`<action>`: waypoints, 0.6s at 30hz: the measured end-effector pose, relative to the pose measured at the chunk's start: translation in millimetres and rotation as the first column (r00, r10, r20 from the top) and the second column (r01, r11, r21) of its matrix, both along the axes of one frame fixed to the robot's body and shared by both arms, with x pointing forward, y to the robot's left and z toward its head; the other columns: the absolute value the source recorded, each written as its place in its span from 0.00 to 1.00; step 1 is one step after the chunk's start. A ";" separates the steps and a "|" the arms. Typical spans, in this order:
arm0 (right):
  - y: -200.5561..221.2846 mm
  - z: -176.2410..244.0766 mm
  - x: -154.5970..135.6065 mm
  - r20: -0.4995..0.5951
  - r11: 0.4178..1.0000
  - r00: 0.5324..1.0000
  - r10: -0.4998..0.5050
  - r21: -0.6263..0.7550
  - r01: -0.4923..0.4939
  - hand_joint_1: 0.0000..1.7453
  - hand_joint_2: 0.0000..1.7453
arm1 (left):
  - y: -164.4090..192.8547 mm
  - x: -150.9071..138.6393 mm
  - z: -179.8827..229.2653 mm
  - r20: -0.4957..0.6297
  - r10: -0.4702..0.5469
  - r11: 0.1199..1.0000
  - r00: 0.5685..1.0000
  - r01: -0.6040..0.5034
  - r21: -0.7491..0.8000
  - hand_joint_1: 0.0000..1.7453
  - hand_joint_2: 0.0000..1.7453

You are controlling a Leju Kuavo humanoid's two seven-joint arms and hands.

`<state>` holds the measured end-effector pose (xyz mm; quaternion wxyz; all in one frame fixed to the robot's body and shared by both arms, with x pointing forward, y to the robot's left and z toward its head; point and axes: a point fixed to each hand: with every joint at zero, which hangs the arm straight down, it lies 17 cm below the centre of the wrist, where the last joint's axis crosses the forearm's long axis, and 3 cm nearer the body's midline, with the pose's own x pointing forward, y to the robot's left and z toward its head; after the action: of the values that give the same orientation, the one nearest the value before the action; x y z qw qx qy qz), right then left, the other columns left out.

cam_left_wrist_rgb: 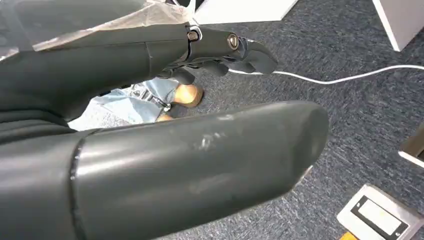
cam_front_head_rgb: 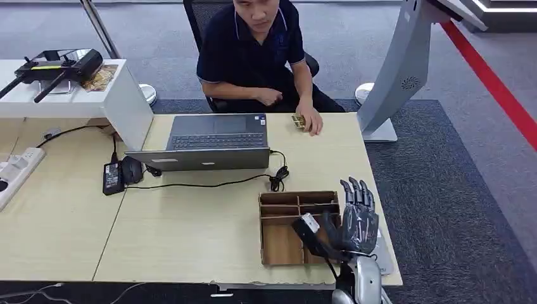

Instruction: Pass the card to the sensor for recognition and then transmit it.

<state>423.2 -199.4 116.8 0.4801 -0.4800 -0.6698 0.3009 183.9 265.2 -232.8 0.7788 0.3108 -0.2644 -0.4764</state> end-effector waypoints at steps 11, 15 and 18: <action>1.2 -0.4 -0.3 -0.001 1.000 1.000 0.007 -0.006 -0.007 0.27 1.00 | 0.0 0.0 0.0 0.000 0.000 1.000 1.000 0.000 0.000 0.00 0.00; 2.3 -1.1 -0.8 -0.002 1.000 1.000 0.010 -0.006 -0.010 1.00 1.00 | 0.0 -0.1 0.0 0.000 0.000 1.000 1.000 0.000 0.000 0.00 0.00; 4.4 -2.2 -1.6 -0.005 1.000 1.000 0.018 -0.006 -0.018 1.00 1.00 | -0.1 0.0 0.0 0.000 0.000 1.000 1.000 0.000 0.000 0.00 0.00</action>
<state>421.6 -195.1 114.6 0.4778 -0.4746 -0.6719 0.3083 183.9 265.2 -232.8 0.7787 0.3108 -0.2646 -0.4765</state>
